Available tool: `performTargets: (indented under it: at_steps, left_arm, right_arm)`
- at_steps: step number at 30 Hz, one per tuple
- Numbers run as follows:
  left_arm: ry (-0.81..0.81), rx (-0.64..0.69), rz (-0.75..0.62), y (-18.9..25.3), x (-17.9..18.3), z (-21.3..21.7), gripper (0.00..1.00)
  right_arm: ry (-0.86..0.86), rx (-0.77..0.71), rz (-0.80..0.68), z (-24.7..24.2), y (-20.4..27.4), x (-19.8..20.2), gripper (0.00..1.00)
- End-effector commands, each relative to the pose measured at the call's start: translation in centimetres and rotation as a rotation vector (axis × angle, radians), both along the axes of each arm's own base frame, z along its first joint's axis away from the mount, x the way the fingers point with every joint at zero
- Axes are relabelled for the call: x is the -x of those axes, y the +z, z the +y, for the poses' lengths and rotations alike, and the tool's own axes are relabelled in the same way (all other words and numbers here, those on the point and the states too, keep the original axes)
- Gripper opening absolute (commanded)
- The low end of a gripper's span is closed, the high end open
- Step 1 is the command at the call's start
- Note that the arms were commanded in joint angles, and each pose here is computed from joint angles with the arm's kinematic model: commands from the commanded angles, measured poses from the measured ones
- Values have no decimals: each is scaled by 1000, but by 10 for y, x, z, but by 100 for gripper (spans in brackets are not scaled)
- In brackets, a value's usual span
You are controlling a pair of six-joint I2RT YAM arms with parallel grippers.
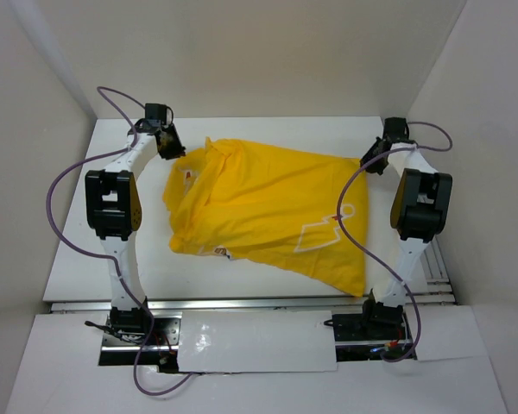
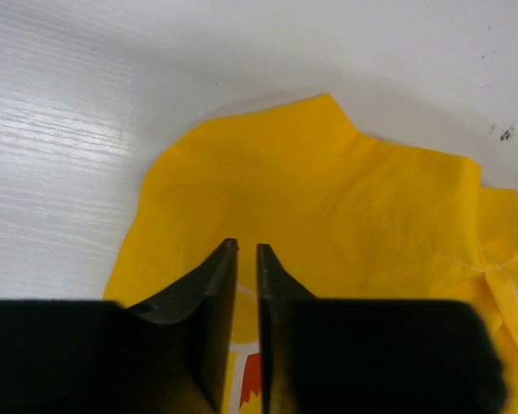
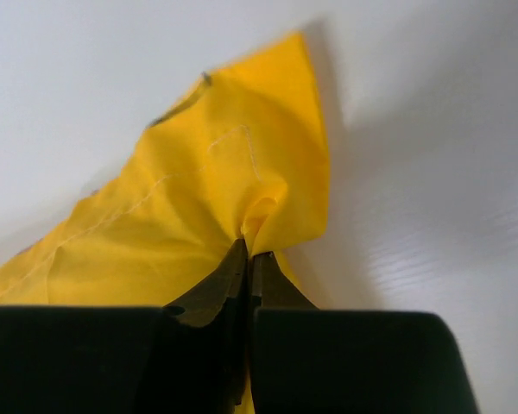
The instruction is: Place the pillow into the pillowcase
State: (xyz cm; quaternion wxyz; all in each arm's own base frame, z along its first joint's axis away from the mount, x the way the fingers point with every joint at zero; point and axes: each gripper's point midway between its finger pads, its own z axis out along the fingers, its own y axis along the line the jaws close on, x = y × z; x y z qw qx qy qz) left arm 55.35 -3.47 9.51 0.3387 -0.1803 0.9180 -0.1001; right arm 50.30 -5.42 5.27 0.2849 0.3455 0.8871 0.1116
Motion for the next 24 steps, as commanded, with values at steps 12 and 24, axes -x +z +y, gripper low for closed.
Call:
performTargets:
  at_steps: [12,24]
  left_arm:
    - [-78,58,16,-25,-14,-18,94]
    - [-135,106,49,-59,-17,-58,96]
  right_arm:
    - [125,526,-423,-31,200,-40,0]
    - [157,554,-371,-36,181,-49,0]
